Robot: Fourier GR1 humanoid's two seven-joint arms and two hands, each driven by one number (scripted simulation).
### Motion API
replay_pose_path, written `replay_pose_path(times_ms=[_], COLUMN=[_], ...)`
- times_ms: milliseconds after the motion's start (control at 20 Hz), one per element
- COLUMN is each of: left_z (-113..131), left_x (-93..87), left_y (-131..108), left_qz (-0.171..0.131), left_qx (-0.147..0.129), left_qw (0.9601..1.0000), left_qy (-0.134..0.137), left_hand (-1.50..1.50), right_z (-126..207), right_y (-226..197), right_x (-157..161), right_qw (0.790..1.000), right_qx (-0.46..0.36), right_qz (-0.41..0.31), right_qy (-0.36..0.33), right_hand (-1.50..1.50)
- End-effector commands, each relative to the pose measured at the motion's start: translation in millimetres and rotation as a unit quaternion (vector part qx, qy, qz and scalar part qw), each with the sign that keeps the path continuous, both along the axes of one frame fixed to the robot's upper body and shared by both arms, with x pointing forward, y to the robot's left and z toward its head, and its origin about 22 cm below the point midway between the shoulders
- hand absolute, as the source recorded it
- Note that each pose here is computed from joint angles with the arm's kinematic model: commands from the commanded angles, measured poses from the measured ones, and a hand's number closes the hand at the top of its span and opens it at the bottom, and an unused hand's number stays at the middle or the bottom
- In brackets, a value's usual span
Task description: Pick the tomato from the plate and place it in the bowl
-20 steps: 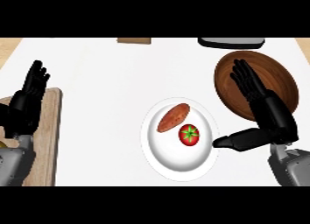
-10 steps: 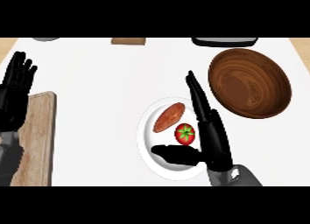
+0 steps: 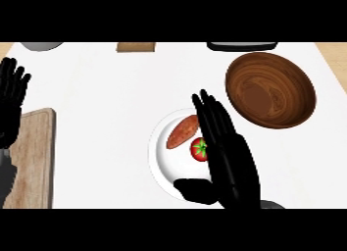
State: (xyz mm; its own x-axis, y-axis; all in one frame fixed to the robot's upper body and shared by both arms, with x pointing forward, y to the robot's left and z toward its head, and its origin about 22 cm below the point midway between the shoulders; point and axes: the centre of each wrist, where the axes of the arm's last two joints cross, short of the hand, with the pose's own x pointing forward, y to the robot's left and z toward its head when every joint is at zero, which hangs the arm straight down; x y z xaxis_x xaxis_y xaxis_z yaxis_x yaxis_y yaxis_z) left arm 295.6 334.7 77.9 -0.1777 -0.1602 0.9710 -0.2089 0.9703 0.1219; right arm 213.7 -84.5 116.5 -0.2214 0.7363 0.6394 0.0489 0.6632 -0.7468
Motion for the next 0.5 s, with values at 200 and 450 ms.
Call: replay_pose_path(times_ms=[200,450], left_z=[0,-5], left_x=[-0.7,-0.4], left_y=[-1,-4], left_qz=[0.002,-0.007], left_qx=[0.001,0.004], left_qw=[1.0,0.9998], left_qy=[-0.006,-0.016], left_hand=[0.0,0.0], right_z=[46,53], right_y=[8,20], right_x=[-35,-26], right_qw=[0.974,0.954], right_qx=[-0.167,-0.212], right_qz=[-0.001,0.01], right_qy=[0.153,0.213], right_hand=[-1.5,-1.5])
